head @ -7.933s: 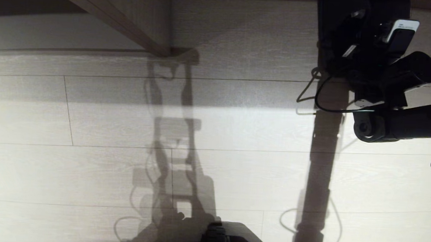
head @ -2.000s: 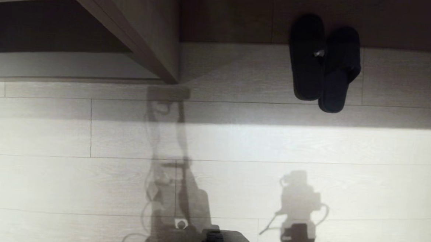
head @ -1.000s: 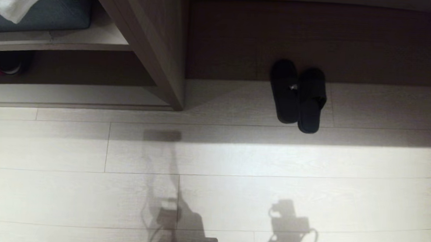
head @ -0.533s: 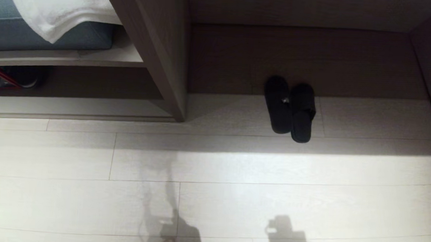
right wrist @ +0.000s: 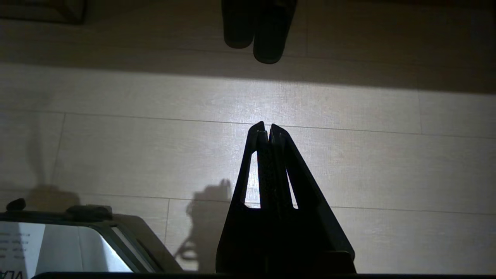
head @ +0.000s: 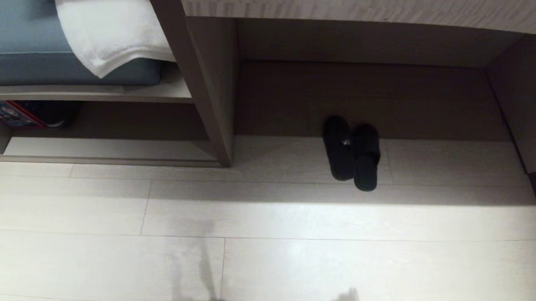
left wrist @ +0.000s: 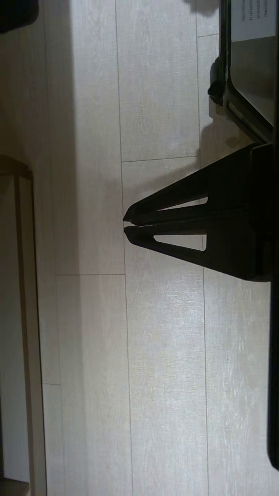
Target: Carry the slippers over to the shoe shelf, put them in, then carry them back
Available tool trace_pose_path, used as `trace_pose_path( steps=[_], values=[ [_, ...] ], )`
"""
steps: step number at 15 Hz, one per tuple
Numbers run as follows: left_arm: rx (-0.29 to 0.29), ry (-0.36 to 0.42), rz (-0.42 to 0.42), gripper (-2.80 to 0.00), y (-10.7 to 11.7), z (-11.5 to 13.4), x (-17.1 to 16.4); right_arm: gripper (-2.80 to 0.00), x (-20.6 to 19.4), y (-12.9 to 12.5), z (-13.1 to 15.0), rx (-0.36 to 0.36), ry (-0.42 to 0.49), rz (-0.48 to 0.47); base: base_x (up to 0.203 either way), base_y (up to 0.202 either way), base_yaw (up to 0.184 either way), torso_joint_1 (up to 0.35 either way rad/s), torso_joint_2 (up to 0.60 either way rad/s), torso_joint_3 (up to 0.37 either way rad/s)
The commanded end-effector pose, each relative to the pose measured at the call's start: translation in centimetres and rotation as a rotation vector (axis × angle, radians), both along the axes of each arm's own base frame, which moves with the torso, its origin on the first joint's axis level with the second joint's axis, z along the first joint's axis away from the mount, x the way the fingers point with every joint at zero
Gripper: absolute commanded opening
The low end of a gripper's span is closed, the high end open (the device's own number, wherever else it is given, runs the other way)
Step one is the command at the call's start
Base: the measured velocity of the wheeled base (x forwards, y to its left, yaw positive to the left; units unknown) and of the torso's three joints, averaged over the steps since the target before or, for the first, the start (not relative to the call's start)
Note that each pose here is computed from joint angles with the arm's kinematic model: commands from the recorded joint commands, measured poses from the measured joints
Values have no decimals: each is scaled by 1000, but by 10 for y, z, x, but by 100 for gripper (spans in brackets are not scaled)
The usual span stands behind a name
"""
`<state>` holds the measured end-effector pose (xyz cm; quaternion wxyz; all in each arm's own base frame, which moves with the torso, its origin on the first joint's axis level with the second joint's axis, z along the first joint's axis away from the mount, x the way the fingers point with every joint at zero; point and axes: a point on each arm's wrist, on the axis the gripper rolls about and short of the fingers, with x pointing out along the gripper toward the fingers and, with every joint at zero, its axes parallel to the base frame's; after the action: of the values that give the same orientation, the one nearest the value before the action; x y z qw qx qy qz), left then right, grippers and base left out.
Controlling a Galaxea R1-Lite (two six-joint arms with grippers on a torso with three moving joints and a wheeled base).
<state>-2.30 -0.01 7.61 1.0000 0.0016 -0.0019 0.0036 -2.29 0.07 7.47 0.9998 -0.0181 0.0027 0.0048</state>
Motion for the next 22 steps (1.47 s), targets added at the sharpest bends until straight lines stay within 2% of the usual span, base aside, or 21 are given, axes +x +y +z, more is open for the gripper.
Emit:
trace_pose_path(
  steps=[1, 22],
  values=[
    [0, 1, 1, -280, 0, 0, 0, -280, 0, 0, 0, -1, 1, 0, 0, 0, 0, 2, -6, 198],
    [0, -1, 1, -280, 0, 0, 0, -280, 0, 0, 0, -1, -1, 0, 0, 0, 0, 2, 1, 203]
  ],
)
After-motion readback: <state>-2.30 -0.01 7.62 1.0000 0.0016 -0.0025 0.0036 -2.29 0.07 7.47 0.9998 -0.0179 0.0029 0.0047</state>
